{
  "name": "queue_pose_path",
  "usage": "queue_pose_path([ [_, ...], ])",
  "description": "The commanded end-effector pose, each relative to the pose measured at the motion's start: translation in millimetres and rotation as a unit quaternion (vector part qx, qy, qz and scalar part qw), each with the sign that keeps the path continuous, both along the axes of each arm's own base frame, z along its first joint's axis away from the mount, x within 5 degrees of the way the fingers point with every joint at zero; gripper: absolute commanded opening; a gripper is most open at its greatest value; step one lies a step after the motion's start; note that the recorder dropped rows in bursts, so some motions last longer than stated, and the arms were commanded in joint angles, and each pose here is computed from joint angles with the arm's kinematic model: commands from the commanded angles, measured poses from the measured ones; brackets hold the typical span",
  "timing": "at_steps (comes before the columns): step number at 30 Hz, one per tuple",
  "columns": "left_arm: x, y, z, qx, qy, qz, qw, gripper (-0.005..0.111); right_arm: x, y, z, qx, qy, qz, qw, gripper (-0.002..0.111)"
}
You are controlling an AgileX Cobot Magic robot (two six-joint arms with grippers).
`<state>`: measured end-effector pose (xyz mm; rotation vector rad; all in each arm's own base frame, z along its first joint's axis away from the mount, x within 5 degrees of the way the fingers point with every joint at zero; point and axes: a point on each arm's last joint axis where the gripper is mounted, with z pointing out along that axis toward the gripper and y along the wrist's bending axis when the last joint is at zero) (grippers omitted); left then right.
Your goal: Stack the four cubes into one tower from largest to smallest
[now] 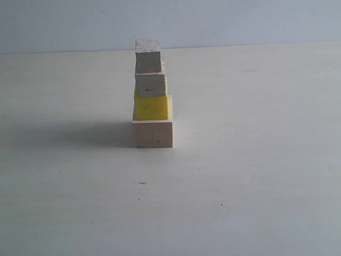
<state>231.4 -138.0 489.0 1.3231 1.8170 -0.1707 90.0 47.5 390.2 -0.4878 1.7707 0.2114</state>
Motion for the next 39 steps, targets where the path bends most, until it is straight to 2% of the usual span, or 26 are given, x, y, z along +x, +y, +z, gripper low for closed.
queue_pose_path([
  [1,-24.2,15.0,15.8,-0.038,-0.024,0.037,0.998,0.0,-6.8,-2.4,36.5,0.008,-0.157,0.037,0.987,0.0],
  [2,-33.4,21.9,19.6,-0.052,-0.036,0.057,0.996,0.0,-14.3,-7.0,55.3,0.028,-0.205,0.049,0.977,0.0],
  [4,-55.5,36.7,25.7,-0.087,-0.06,0.093,0.99,0.0,-24.0,-18.6,75.5,0.053,-0.237,0.044,0.969,0.0],
  [7,-80.4,49.5,23.7,-0.122,-0.078,0.108,0.984,0.0,-31.2,-31.0,84.3,0.068,-0.244,0.028,0.967,0.0],
  [12,-133.8,77.1,-3.6,-0.184,-0.109,0.132,0.968,0.0,-40.9,-55.9,75.8,0.08,-0.201,-0.019,0.976,0.0],
  [14,-149.8,85.8,-21.0,-0.199,-0.111,0.142,0.963,0.0,-45.6,-65.3,68.1,0.094,-0.161,-0.034,0.982,0.0],
  [17,-167.2,97.2,-51.1,-0.218,-0.097,0.169,0.956,0.0,-53.2,-75.7,56.1,0.076,-0.122,-0.037,0.989,0.0],
  [23,-186.1,110.2,-118.3,-0.224,-0.062,0.207,0.95,0.0,-63.1,-90.6,31.2,0.054,-0.088,-0.05,0.993,0.0],
  [28,-188.8,111.2,-155.6,-0.209,-0.033,0.214,0.954,0.0,-70.1,-95.9,27.0,0.074,-0.083,-0.04,0.993,0.0],
  [31,-190.2,111.6,-164.1,-0.207,-0.027,0.215,0.954,0.0,-70.6,-96.6,26.9,0.075,-0.084,-0.04,0.993,0.0],
  [39,-195.0,110.1,-164.0,-0.229,-0.015,0.206,0.951,0.0,-70.5,-96.2,26.9,0.075,-0.083,-0.039,0.993,0.0],
])
